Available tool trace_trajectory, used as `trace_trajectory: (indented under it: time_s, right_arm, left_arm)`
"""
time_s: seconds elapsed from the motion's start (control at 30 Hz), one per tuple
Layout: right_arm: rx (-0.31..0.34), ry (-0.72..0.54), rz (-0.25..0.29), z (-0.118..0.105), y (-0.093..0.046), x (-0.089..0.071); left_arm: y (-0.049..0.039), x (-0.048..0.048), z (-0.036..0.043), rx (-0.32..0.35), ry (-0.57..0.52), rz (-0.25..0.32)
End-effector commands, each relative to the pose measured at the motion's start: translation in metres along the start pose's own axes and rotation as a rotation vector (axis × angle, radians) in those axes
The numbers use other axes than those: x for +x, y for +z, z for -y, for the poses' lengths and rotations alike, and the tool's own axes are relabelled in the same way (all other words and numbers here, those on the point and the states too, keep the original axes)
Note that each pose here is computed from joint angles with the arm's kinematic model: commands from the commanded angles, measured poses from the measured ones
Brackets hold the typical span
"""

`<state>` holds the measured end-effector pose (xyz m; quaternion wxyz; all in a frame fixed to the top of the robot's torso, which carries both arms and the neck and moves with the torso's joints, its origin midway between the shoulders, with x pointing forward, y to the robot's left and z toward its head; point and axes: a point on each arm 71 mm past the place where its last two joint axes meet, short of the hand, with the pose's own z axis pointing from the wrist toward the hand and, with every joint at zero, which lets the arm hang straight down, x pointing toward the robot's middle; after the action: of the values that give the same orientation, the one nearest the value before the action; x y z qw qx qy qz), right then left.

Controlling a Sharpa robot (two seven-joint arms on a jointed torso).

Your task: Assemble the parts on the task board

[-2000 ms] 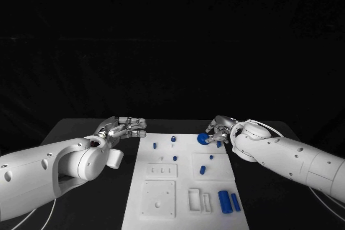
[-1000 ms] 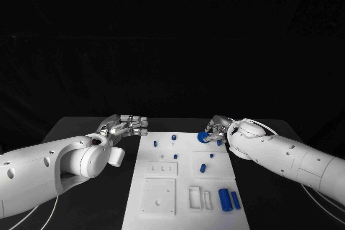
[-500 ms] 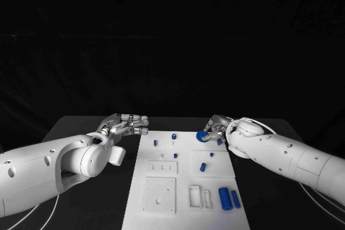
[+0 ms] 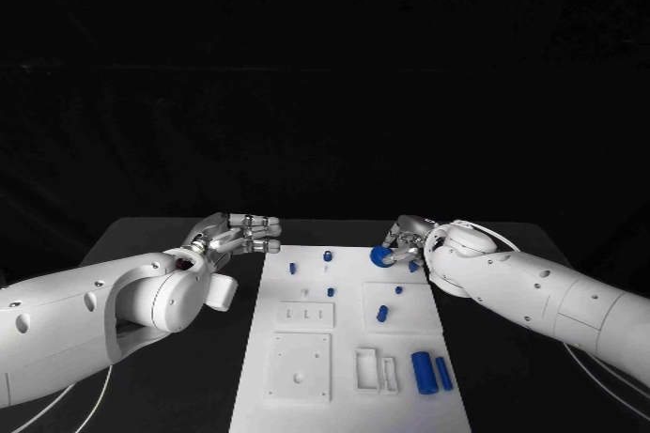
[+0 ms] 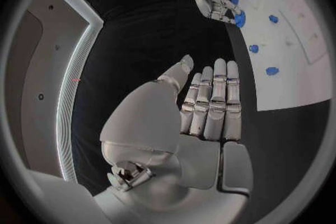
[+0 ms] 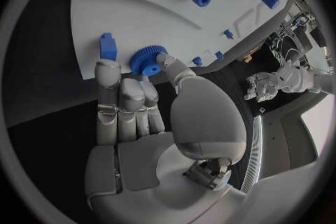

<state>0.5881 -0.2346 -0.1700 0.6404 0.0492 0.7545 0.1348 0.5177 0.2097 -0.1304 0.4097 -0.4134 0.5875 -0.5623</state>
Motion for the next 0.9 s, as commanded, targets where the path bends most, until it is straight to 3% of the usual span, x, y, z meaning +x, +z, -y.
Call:
trace_trajectory:
  time_s: [0.03, 0.43, 0.9]
  right_arm:
    - [-0.005, -0.047, -0.023, 0.000, -0.002, 0.007]
    - [-0.038, -0.133, 0.032, -0.011, -0.006, 0.006]
    - [-0.093, -0.118, 0.095, -0.030, -0.018, 0.001]
  left_arm:
    - [0.0003, 0.0028, 0.0020, 0.010, 0.001, -0.019]
    - [0.0001, 0.0022, 0.0019, 0.009, 0.002, -0.016]
    - [-0.0001, -0.0001, 0.0019, 0.010, 0.003, -0.008]
